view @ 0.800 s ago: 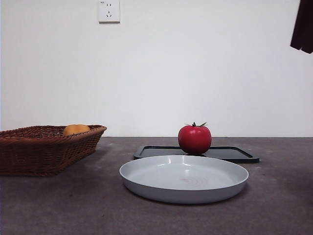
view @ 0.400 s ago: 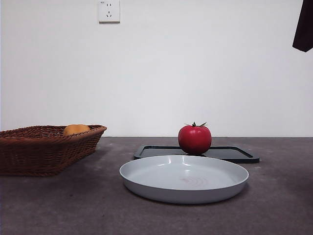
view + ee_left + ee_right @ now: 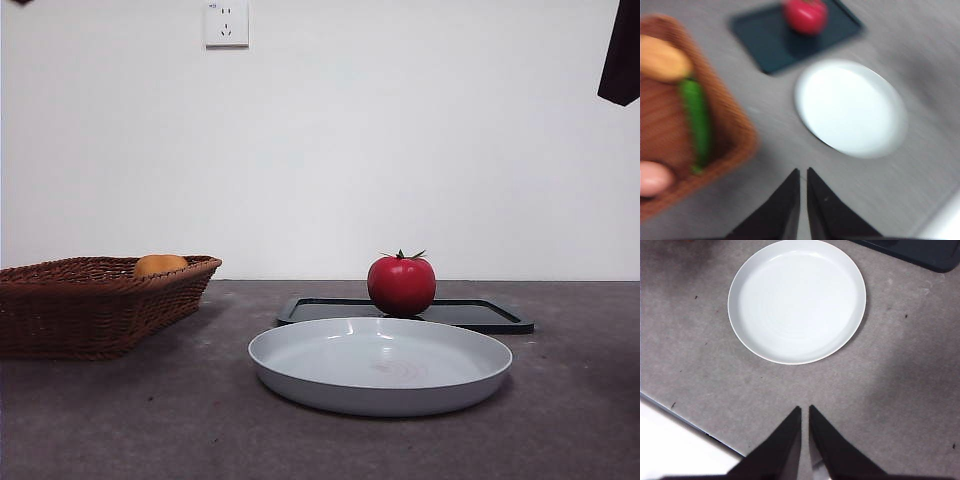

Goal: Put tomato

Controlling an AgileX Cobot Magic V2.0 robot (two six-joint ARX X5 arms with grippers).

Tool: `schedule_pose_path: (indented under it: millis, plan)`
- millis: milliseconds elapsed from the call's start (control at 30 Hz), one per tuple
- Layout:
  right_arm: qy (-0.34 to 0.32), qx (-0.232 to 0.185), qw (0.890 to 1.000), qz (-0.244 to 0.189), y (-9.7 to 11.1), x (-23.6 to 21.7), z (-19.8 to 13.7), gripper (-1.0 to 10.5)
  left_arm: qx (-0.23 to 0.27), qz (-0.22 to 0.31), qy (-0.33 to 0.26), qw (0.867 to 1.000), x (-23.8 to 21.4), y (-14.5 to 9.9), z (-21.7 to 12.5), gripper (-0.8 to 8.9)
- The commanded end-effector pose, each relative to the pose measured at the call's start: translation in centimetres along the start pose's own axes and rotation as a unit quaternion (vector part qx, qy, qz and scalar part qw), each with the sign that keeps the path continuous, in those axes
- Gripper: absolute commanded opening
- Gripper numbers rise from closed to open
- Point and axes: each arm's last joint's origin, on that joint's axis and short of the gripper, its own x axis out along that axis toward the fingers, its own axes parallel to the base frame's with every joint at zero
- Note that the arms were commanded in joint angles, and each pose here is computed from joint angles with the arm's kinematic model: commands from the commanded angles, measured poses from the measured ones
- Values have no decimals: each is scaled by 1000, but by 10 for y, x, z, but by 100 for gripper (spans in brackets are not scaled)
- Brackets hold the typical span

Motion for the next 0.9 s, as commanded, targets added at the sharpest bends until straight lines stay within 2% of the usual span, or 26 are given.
schedule_pose_path:
  millis: [33, 133, 233, 367, 433, 600, 900]
  plan:
    - [-4, 1, 1000, 4, 2, -1, 2, 17, -11, 52, -63, 997, 4, 17, -11, 19]
    - [-5, 1, 1000, 4, 2, -1, 2, 17, -31, 114, -139, 983, 8, 34, -34, 19]
    - [-5, 2, 1000, 4, 3, -1, 2, 17, -44, 192, -224, 954, 17, 51, -75, 19]
    - [-5, 2, 1000, 4, 3, -1, 2, 17, -96, 260, -269, 922, 33, 59, -127, 19]
    - [-5, 2, 1000, 4, 3, -1, 2, 17, -108, 270, -271, 918, 39, 59, -140, 19]
    - [-5, 2, 1000, 4, 3, -1, 2, 17, -107, 270, -276, 916, 48, 59, -158, 19]
    - [-6, 2, 1000, 5, 3, -1, 2, 17, -115, 268, -257, 921, 58, 59, -174, 19]
